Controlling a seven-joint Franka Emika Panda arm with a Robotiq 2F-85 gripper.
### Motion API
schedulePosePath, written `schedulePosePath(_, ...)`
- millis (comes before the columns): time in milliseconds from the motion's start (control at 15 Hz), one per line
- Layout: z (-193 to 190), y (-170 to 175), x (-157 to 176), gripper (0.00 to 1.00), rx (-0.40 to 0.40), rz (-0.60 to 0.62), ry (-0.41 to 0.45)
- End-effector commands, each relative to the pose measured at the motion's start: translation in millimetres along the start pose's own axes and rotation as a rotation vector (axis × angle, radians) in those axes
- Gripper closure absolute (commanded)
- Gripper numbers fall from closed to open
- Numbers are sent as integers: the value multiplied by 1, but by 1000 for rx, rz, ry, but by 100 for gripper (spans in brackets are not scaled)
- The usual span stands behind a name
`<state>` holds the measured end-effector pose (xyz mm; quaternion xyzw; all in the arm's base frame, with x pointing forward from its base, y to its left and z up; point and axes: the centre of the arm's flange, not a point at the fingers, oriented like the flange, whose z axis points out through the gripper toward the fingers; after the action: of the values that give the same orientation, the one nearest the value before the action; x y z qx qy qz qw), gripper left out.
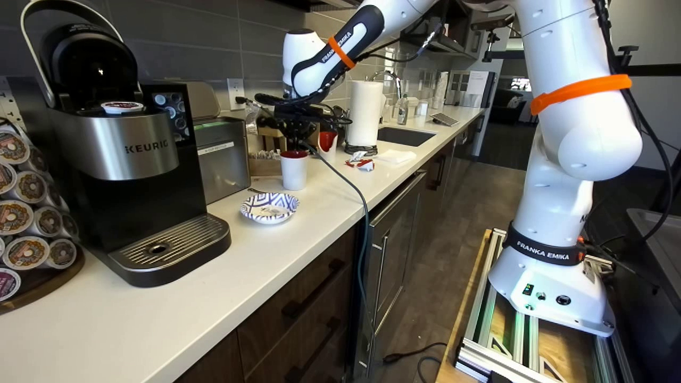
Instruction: Remove the spoon from the mug and put it inside the bowl
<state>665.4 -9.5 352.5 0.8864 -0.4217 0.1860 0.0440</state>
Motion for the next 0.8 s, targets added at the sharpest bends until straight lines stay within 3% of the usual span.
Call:
schedulePosePath(0, 1, -3, -2, 100, -21, -5, 42)
schedulePosePath(400, -44, 9, -8, 99, 11, -56, 79)
schedulePosePath(733, -95, 33, -1, 99, 28, -48, 189)
